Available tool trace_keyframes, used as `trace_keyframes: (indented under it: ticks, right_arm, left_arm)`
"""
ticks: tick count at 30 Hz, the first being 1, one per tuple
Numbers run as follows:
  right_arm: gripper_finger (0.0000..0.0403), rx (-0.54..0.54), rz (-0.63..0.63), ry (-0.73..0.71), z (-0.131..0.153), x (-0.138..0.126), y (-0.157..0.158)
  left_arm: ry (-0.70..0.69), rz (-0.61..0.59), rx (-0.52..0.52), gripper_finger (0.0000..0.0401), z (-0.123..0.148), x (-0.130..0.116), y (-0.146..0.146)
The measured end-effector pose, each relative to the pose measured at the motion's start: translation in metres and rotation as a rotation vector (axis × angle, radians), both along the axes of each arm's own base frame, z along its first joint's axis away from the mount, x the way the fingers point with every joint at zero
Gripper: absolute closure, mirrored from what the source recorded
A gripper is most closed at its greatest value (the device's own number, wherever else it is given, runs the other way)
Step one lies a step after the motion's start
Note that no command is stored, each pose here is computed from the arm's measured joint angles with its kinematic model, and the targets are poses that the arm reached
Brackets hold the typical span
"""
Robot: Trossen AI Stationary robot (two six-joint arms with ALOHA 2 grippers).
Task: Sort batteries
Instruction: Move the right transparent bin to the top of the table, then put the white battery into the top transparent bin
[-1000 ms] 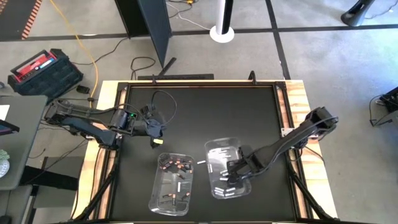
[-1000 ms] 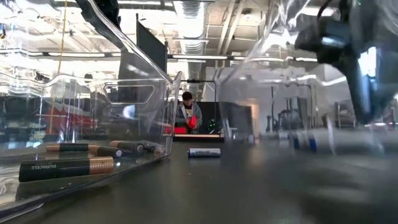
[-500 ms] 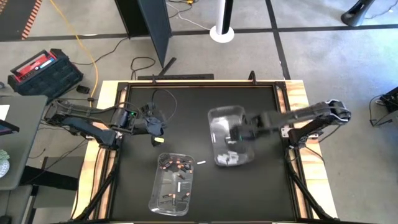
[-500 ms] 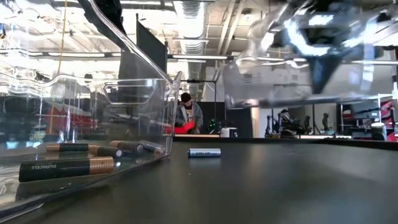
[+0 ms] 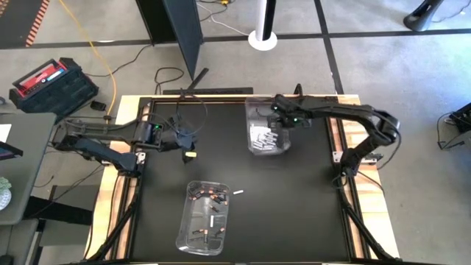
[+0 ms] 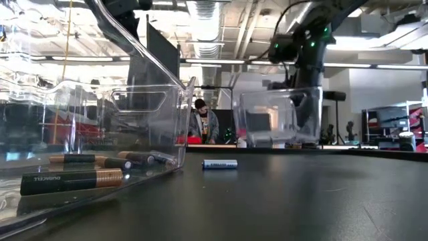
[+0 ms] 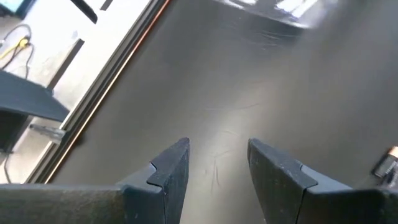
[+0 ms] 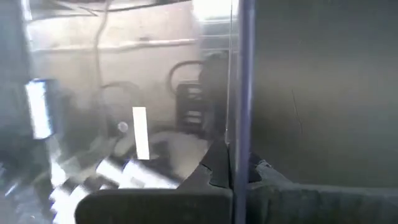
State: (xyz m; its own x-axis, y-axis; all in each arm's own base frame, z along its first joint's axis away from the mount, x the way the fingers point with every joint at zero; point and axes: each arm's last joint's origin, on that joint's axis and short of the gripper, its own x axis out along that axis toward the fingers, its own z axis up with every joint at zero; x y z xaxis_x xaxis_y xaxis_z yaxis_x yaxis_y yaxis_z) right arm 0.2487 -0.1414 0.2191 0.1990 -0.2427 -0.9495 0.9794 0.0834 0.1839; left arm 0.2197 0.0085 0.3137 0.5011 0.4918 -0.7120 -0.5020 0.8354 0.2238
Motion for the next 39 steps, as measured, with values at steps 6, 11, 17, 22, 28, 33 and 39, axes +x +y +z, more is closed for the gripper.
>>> trace_keyframes:
  ticks: [6, 11, 17, 22, 28, 33, 39]
  right_arm:
    - [0.0403, 0.108, 0.079, 0.043, -0.027, 0.012, -0.001]
    - [0.0396, 0.13, 0.052, 0.054, -0.04, 0.022, 0.004]
    - [0.0373, 0.089, 0.029, 0.035, -0.038, 0.028, 0.011]
    - [0.0352, 0.058, 0.013, 0.021, -0.03, 0.026, 0.012]
    - [0.0322, 0.056, 0.003, 0.029, -0.03, 0.025, 0.012]
    - [0.0291, 0.055, 0.048, 0.055, -0.027, 0.022, 0.014]
    - [0.0236, 0.01, 0.092, -0.004, -0.005, 0.014, 0.016]
  left_arm:
    - [-0.001, 0.038, 0.0, 0.0244, 0.0, 0.0, 0.008]
    - [0.0, 0.059, 0.002, 0.0244, 0.0, -0.001, 0.013]
    - [0.001, 0.062, 0.002, 0.0244, 0.0, -0.001, 0.014]
    - [0.002, 0.061, 0.002, 0.0244, 0.0, -0.001, 0.014]
    - [-0.001, 0.066, -0.002, 0.0244, 0.0, -0.001, 0.014]
    - [-0.003, 0.057, -0.023, 0.0244, 0.0, -0.001, 0.013]
    - [-0.009, 0.054, -0.037, 0.0244, -0.001, -0.001, 0.01]
